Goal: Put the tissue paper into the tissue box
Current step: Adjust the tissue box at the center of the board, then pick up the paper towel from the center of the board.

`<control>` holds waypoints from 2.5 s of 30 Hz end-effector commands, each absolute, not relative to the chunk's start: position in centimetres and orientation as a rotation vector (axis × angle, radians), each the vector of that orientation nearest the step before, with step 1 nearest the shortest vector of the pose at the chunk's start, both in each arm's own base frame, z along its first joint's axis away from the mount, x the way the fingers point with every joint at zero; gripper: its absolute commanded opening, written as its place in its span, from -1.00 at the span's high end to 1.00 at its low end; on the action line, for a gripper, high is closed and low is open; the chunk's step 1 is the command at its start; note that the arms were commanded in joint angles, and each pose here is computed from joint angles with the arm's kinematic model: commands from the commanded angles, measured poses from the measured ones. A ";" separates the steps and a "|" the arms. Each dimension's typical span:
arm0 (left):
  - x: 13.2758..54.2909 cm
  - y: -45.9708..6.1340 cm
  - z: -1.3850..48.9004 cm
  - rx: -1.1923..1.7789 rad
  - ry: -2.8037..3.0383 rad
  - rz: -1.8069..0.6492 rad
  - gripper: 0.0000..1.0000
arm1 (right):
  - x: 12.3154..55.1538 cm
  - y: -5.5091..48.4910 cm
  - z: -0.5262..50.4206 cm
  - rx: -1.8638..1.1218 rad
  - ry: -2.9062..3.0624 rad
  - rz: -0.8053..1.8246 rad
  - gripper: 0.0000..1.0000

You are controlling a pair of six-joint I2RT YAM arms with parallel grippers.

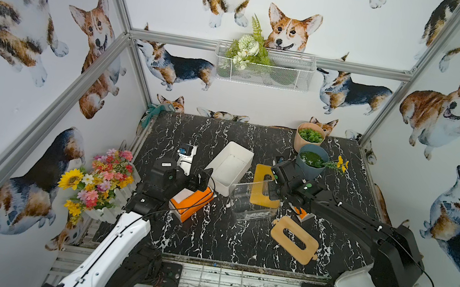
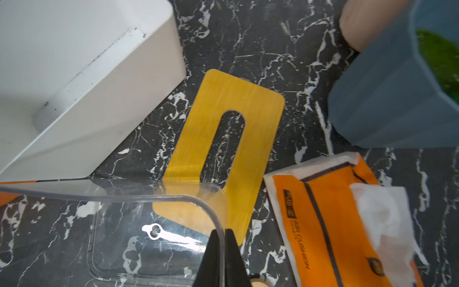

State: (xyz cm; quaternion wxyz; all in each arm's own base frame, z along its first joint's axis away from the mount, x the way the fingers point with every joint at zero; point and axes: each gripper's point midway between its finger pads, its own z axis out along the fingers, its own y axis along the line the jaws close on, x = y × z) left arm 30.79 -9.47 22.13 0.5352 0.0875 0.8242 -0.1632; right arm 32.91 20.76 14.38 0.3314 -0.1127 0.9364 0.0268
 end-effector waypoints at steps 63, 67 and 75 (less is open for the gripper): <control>29.1 -10.0 11.4 0.078 2.636 -0.321 -0.21 | 24.6 21.8 21.8 -0.135 2.226 0.661 -0.16; 29.3 -10.2 10.8 0.067 2.646 -0.327 -0.11 | 24.6 21.8 21.6 -0.135 2.223 0.665 -0.16; 29.1 -10.4 8.1 0.058 2.739 -0.316 -0.02 | 24.6 22.0 21.1 -0.146 2.236 0.659 -0.17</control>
